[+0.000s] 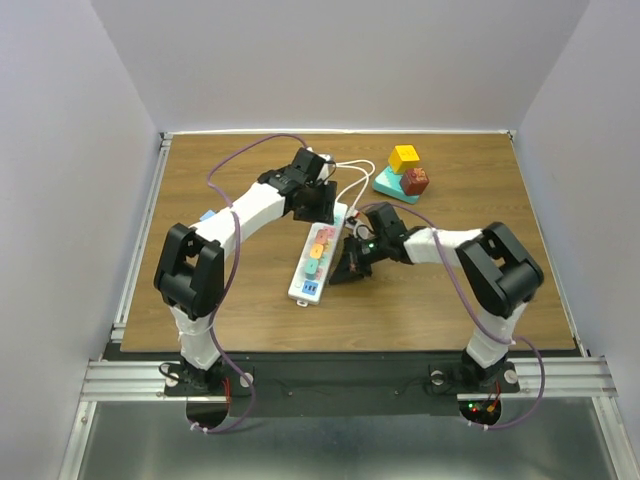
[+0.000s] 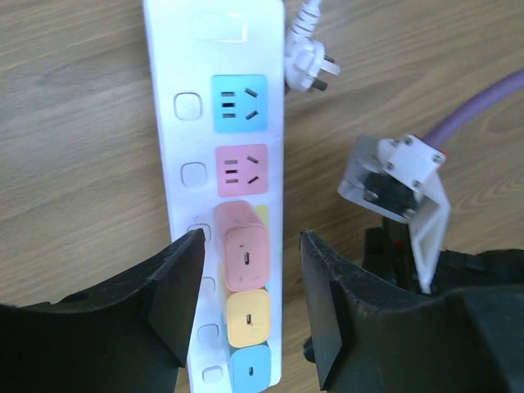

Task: Pull the plug off the socket

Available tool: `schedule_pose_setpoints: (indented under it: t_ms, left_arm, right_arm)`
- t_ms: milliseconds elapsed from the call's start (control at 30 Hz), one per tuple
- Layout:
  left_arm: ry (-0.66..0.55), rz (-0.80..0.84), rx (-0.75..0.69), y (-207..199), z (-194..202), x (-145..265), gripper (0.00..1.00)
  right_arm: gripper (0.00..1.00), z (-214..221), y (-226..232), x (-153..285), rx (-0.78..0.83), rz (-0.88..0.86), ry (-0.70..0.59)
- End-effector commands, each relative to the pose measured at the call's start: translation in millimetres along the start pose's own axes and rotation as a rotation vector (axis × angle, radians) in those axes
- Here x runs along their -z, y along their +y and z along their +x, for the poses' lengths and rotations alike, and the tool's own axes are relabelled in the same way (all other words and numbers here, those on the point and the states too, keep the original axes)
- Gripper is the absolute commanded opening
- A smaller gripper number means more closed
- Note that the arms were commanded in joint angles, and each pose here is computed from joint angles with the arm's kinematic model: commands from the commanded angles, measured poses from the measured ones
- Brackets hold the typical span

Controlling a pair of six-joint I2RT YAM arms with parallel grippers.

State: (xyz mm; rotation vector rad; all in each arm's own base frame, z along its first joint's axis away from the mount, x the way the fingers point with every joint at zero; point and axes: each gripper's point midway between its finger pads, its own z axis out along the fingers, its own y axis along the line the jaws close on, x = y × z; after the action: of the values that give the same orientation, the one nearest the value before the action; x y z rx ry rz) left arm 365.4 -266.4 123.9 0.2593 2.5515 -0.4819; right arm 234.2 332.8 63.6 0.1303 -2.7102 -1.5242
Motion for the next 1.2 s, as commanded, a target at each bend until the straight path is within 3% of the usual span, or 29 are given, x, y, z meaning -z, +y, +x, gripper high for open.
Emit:
schedule_pose_setpoints:
  t_ms: [0,367,533,933,1167]
  left_arm:
    - [-0.004,-0.021,-0.119,-3.6,-12.8,11.9,0.61]
    - [0.11,-0.12,-0.246,20.1,7.4,0.5,0.6]
    - [0.127,-0.079,-0.253,13.0,10.3,-2.7,0.56]
    - [0.171,-0.026,-0.261,5.4,25.1,-9.2,0.52]
    - [0.19,-0.014,-0.264,-0.9,31.5,-13.7,0.51]
  right_arm:
    - [0.0,6.0,9.7,23.5,0.024,0.001,-0.095]
    - [0.01,22.4,46.6,45.6,0.052,-0.098,-0.111]
    - [0.0,10.1,88.0,49.4,0.052,-0.297,-0.179]
    - [0.0,-32.8,100.0,21.4,-0.053,-0.374,-0.296]
    - [0.01,-37.0,99.6,2.9,-0.123,-0.387,-0.313]
